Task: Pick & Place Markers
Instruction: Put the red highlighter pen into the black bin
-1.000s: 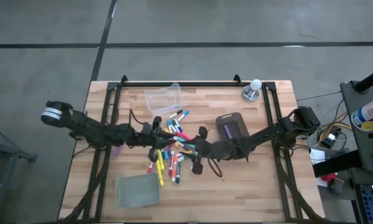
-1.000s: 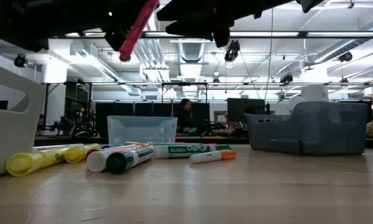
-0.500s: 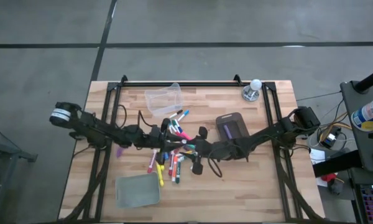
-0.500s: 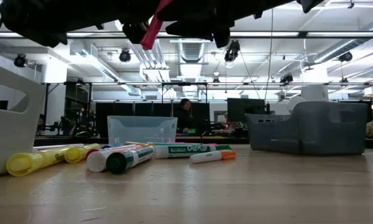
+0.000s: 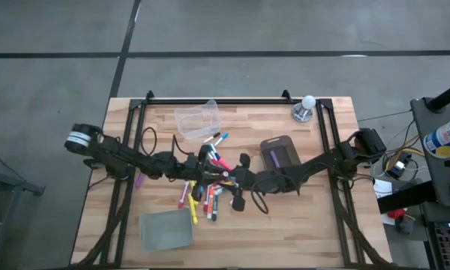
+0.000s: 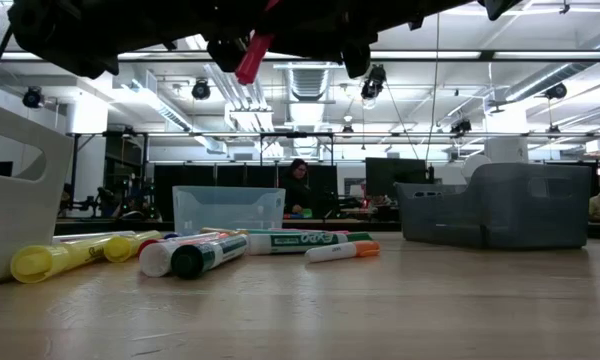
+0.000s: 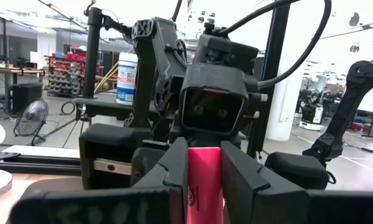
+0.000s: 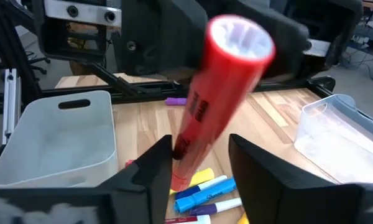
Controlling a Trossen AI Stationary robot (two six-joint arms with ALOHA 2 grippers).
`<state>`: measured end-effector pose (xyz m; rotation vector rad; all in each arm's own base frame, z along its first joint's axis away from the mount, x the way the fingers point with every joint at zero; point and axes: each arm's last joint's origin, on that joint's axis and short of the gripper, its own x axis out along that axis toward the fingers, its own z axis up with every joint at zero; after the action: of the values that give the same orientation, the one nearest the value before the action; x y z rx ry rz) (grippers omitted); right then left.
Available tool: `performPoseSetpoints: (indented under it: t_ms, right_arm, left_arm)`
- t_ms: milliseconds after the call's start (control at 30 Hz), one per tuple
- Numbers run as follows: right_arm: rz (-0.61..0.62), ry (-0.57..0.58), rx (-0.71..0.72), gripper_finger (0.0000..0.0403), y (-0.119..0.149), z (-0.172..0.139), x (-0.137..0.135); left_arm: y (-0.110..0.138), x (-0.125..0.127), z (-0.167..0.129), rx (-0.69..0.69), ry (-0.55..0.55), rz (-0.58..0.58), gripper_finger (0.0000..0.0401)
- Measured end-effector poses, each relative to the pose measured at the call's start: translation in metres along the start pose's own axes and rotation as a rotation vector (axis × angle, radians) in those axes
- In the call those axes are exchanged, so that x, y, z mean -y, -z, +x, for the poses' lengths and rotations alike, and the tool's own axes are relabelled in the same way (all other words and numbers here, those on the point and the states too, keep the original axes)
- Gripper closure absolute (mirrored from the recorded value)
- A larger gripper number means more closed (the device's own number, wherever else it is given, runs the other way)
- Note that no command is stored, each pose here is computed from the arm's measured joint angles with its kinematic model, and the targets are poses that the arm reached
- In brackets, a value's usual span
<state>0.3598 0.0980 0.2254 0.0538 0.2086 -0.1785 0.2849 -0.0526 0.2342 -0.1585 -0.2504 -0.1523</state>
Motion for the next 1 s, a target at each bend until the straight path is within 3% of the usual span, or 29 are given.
performPoseSetpoints:
  t_ms: [267, 633, 733, 1000]
  right_arm:
    - [-0.007, -0.032, -0.003, 0.0349, 0.0000, 0.0000, -0.0009]
    - [-0.001, -0.029, -0.020, 0.0350, 0.0017, 0.0000, -0.0007]
    - [0.001, -0.021, -0.029, 0.0350, 0.0027, 0.0001, 0.0000]
    - [0.025, 0.010, -0.095, 0.0351, 0.0083, 0.0002, 0.0047]
  left_arm:
    - [0.0006, 0.0008, -0.0002, -0.003, 0.017, 0.007, 0.0342]
    - [0.0024, 0.0004, -0.0014, -0.015, 0.013, -0.013, 0.0337]
    - [0.0025, 0.0001, -0.0013, -0.017, 0.011, -0.032, 0.0313]
    - [0.0013, 0.0006, -0.0011, -0.014, 0.021, -0.060, 0.0203]
